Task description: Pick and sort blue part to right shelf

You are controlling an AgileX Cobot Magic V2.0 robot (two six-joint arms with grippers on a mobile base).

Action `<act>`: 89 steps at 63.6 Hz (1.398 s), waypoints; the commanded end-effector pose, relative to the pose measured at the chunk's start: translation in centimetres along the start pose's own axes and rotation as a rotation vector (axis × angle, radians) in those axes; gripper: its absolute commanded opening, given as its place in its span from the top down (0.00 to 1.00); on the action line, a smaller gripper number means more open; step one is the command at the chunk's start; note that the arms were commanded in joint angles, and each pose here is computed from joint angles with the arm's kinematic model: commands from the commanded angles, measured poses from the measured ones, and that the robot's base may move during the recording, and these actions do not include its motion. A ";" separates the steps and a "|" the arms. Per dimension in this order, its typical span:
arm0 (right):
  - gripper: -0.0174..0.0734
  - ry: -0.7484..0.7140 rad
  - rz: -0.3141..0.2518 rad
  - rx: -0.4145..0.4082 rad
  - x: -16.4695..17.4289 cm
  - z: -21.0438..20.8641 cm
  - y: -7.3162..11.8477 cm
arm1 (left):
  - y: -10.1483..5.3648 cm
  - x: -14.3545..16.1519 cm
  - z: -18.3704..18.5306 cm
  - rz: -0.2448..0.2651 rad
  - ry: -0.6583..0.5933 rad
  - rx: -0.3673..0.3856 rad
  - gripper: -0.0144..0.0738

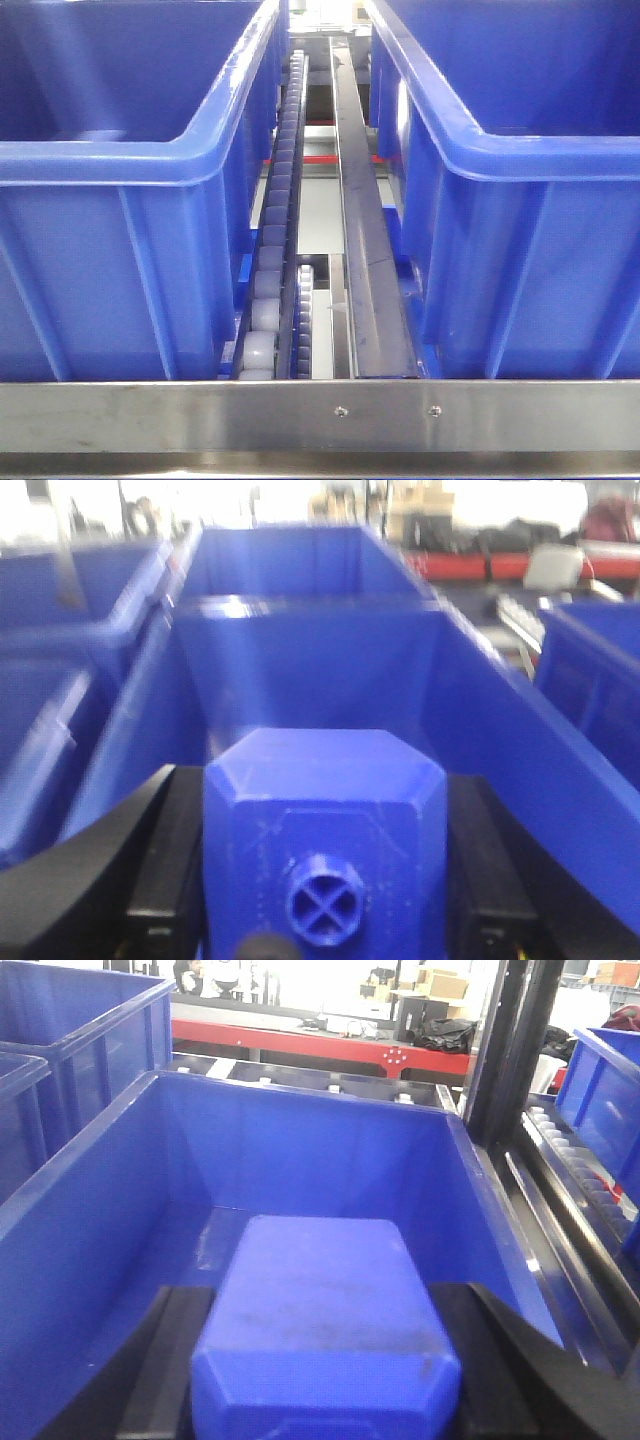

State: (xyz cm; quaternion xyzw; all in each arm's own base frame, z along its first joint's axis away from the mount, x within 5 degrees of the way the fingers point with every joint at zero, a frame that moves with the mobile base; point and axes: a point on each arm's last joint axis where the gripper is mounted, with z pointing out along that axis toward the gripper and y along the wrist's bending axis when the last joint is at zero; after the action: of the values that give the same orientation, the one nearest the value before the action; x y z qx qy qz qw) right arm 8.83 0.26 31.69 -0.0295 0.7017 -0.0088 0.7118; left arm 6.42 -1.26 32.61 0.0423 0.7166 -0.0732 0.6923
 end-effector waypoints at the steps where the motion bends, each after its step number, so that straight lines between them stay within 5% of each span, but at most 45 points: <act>1: 0.37 -0.091 -0.002 -0.006 -2.5 0.5 0.0 | -0.1 -2.3 1.4 -0.035 -0.061 0.019 0.37; 23: 0.37 0.074 0.003 -0.042 -3.0 6.6 0.4 | -2.2 -3.9 10.4 0.006 0.035 0.134 0.37; 44: 0.37 0.190 0.003 -0.050 -0.2 11.6 0.8 | -3.2 -1.5 18.2 0.017 0.169 0.117 0.37; 89: 0.33 0.220 0.010 -0.050 0.8 12.8 0.9 | -3.4 -0.6 19.4 0.026 0.219 0.118 0.36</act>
State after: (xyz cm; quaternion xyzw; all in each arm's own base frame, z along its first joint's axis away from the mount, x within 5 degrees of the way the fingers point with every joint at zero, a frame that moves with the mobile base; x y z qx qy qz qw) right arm 21.20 1.44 28.69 -0.0471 0.8199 0.0059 0.5706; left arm 24.91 -7.65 30.37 0.1089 0.8192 -0.0967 0.5547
